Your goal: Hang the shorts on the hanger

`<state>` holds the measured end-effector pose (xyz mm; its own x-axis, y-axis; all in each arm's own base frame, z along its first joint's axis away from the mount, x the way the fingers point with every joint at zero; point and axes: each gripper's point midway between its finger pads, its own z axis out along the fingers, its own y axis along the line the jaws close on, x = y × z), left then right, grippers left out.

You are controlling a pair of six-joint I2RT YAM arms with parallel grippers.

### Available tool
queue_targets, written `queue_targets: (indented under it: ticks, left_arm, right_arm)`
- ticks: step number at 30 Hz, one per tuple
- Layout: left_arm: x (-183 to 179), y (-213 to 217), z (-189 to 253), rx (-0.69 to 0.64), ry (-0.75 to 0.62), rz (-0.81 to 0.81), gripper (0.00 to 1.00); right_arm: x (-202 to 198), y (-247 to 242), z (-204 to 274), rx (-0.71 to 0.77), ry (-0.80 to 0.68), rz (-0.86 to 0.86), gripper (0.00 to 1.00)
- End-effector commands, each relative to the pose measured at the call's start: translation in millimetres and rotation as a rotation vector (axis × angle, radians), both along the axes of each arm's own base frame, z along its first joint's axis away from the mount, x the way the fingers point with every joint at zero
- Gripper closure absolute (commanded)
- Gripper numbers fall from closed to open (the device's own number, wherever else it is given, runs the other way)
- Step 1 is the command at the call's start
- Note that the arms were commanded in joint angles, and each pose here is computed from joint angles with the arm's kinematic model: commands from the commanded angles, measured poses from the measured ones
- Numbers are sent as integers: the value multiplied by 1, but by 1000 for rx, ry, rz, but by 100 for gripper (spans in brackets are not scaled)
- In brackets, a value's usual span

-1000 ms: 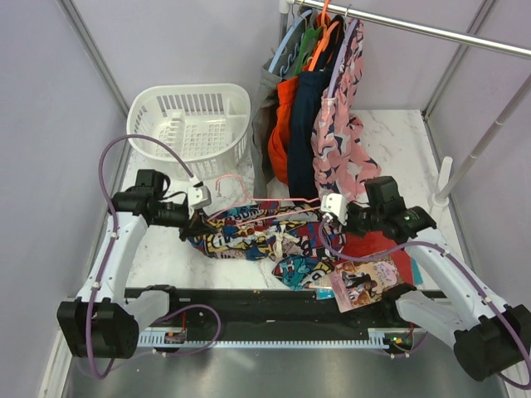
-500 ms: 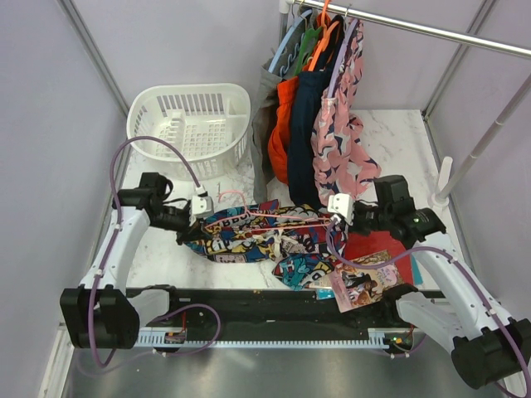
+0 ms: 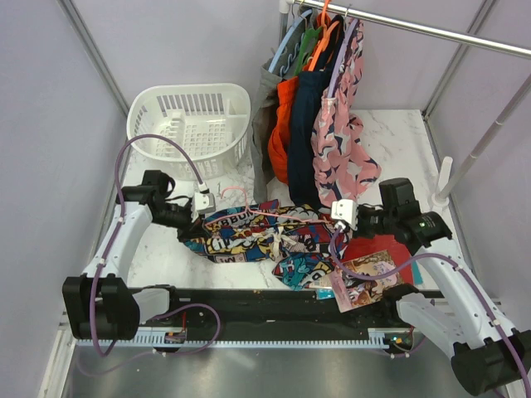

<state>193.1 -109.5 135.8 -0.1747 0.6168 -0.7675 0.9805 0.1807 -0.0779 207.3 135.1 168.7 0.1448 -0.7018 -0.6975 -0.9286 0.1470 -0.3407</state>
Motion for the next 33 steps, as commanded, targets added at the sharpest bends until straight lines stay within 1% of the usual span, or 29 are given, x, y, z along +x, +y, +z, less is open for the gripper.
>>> queue_targets:
  ticks: [1, 2, 4, 6, 9, 11, 12, 14, 15, 16, 17, 18, 20, 21, 22, 23, 25, 26, 27, 29, 31, 32, 33]
  left_arm:
    - [10, 37, -19, 188, 10, 87, 98]
    - [7, 37, -19, 189, 17, 76, 98]
    - [7, 37, -17, 198, -26, 36, 98]
    - [12, 34, -10, 195, -41, 49, 98]
    - [16, 8, 5, 169, -37, 19, 98]
    - [18, -5, 10, 171, -37, 6, 98]
    - [14, -17, 11, 163, -24, -10, 98]
    - [17, -31, 14, 151, -48, -29, 98]
    - [17, -35, 15, 140, -34, -14, 98]
    - [20, -40, 18, 116, -43, -11, 98]
    - [21, -43, 18, 105, -33, -8, 98]
    - [21, -45, 18, 91, -19, 9, 98]
    - [23, -50, 20, 59, -11, 16, 98]
    - [22, -52, 23, 44, -10, 23, 98]
    - [23, -53, 24, 34, -13, 24, 98]
    - [22, -55, 24, 23, -14, 22, 98]
    - [22, -57, 28, 12, -17, 21, 98]
    - [22, -58, 29, 8, -19, 18, 98]
    - [22, -59, 31, 4, -24, 15, 98]
    - [22, -62, 36, -9, -40, 1, 98]
    - [21, -63, 37, -3, -52, -8, 98]
    - [20, -64, 39, 0, -61, -15, 98]
    - [20, -65, 39, -2, -62, -19, 98]
  right_arm:
    - [7, -39, -2, -150, -29, -115, 100]
    - [7, -39, -2, -151, -29, -116, 100]
    - [9, -38, 2, -146, -39, -111, 100]
    - [11, -32, 13, -117, -51, -98, 100]
    - [11, -23, 25, -78, -42, -63, 100]
    - [10, -15, 27, -46, -18, -31, 100]
    - [10, -12, 33, -36, -16, -23, 100]
    - [9, -7, 35, -20, 4, 7, 100]
    - [7, -6, 38, -17, 11, 17, 99]
    - [6, -4, 37, -15, 20, 37, 93]
    - [4, -3, 37, -14, 22, 54, 85]
    - [-1, -2, 35, -18, 44, 72, 59]
    - [-6, 2, 36, 1, 51, 106, 41]
    - [-7, 4, 39, 11, 52, 114, 29]
    - [-8, 6, 40, 25, 57, 119, 25]
    - [-9, 9, 43, 45, 67, 123, 18]
    - [-1, 17, 50, 78, 74, 111, 17]
    - [0, 22, 52, 99, 100, 97, 18]
    - [6, 27, 60, 119, 84, 95, 20]
    - [10, 41, 63, 143, 108, 102, 23]
    - [19, 54, 72, 175, 107, 82, 25]
    - [20, 69, 79, 195, 78, 112, 26]
    - [19, 77, 82, 215, 98, 99, 27]
